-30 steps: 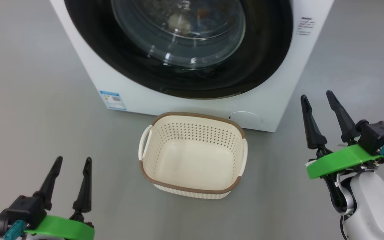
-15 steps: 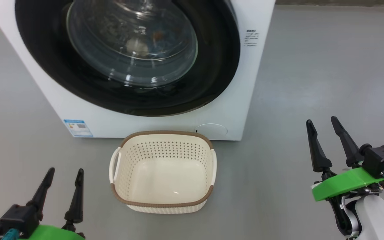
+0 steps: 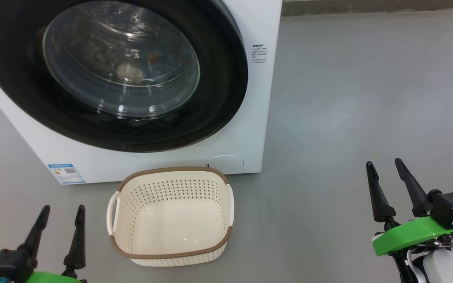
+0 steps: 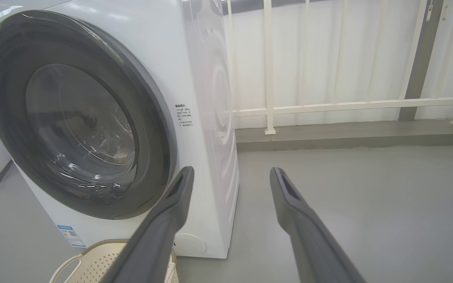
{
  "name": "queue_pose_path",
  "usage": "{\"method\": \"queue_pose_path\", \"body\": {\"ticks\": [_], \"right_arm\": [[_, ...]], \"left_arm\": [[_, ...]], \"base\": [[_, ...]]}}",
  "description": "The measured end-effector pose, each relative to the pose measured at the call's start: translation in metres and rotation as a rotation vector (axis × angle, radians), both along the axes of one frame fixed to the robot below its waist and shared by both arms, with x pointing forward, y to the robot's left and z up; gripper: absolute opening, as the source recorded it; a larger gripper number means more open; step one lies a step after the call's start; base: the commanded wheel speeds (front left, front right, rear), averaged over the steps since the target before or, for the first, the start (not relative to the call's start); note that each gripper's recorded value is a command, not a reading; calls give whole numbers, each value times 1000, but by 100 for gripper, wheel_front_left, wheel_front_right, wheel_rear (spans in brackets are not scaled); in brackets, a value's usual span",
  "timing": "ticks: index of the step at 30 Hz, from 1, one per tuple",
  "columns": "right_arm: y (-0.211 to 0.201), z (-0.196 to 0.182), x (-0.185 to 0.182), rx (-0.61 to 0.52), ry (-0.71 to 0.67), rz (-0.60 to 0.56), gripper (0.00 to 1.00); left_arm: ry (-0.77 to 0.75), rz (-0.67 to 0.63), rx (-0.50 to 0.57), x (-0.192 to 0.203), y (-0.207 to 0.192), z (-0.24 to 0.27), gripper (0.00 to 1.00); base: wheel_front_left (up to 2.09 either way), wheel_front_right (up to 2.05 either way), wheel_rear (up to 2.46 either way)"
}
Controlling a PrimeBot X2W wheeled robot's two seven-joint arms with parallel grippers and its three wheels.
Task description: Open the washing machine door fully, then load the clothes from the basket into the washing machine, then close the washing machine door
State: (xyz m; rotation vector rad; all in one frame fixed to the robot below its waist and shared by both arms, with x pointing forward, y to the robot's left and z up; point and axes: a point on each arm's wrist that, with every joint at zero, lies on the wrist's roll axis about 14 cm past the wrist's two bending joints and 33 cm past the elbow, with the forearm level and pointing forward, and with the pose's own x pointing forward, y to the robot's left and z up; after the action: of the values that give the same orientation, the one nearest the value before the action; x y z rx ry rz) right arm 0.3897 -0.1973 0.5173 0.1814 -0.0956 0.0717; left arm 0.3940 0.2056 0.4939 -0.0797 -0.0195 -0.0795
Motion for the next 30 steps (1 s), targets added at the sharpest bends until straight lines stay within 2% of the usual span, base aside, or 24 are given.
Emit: {"method": "queue_pose_path", "body": {"ticks": [11, 28, 29, 30], "right_arm": [[-20, -6, -18, 4, 16, -60, 100], [-17, -2, -17, 11, 2, -56, 100], [-17, -2, -17, 11, 1, -55, 0], [-16, -3, -17, 12, 5, -55, 0]], "left_arm": [[-1, -9, 6, 2, -3, 0, 100], [-3, 19, 32, 0, 6, 1, 100], [-4, 21, 34, 0, 7, 1, 0], [0, 21, 37, 0, 7, 0, 0]], "base": [[0, 0, 0], [0, 0, 0], [0, 0, 0], [0, 0, 0]]}}
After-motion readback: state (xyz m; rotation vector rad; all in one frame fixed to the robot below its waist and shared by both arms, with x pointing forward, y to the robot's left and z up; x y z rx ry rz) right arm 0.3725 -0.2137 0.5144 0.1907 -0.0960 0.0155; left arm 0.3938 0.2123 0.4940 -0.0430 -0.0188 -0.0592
